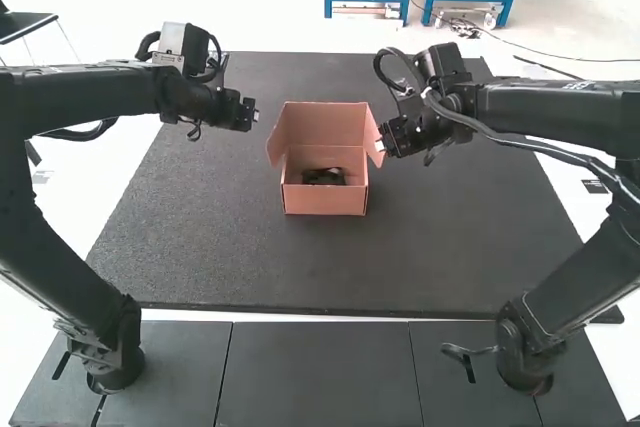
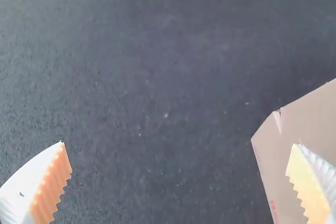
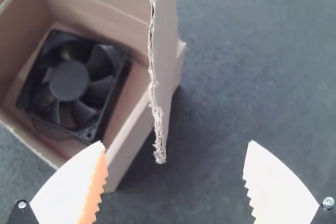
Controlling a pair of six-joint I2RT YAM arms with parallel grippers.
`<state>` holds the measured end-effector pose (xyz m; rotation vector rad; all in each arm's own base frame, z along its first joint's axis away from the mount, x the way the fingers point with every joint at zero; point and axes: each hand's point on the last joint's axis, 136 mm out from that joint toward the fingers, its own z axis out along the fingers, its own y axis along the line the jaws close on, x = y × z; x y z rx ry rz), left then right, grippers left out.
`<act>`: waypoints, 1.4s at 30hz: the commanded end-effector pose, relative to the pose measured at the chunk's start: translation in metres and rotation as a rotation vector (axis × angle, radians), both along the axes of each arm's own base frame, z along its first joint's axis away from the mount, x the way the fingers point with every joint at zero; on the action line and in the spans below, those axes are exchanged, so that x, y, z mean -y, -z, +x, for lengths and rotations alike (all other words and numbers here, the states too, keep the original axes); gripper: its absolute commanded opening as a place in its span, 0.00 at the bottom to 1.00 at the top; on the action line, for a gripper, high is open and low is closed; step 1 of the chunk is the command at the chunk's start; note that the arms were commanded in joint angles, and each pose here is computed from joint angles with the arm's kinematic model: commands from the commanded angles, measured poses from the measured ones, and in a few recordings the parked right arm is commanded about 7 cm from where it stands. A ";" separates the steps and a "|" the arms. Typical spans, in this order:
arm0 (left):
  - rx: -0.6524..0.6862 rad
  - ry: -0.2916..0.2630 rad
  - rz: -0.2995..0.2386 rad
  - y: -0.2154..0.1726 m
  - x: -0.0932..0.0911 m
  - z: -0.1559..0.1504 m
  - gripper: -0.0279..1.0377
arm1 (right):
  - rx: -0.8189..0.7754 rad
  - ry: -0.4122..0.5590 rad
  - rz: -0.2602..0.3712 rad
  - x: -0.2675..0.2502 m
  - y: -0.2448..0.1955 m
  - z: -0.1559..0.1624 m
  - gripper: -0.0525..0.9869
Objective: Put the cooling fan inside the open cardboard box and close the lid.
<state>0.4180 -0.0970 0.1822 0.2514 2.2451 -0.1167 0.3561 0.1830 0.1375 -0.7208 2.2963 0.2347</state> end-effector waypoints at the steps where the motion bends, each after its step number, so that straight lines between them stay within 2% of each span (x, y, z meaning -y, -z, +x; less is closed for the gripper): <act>1: 0.023 0.005 0.011 -0.010 0.002 0.006 0.93 | 0.022 -0.015 0.026 -0.005 -0.012 0.009 0.62; 17: -0.030 0.035 0.035 0.017 0.009 0.015 0.93 | -0.002 -0.019 0.026 -0.013 -0.006 0.023 0.62; 24: -0.027 0.087 -0.003 0.013 0.022 0.018 0.93 | -0.016 -0.011 0.035 -0.016 -0.003 0.028 0.60; 26: -0.026 0.122 -0.025 0.010 0.030 0.017 0.93 | -0.021 -0.008 0.037 -0.017 -0.002 0.029 0.60; 32: -0.044 0.189 -0.041 0.013 0.054 0.007 0.93 | -0.036 0.009 0.049 -0.018 0.000 0.033 0.59; 37: -0.046 0.213 -0.043 0.014 0.063 0.003 0.93 | -0.043 0.007 0.061 -0.022 -0.001 0.035 0.59; 42: -0.033 0.211 -0.048 0.011 0.064 0.006 0.93 | -0.063 0.004 0.067 -0.023 0.002 0.034 0.57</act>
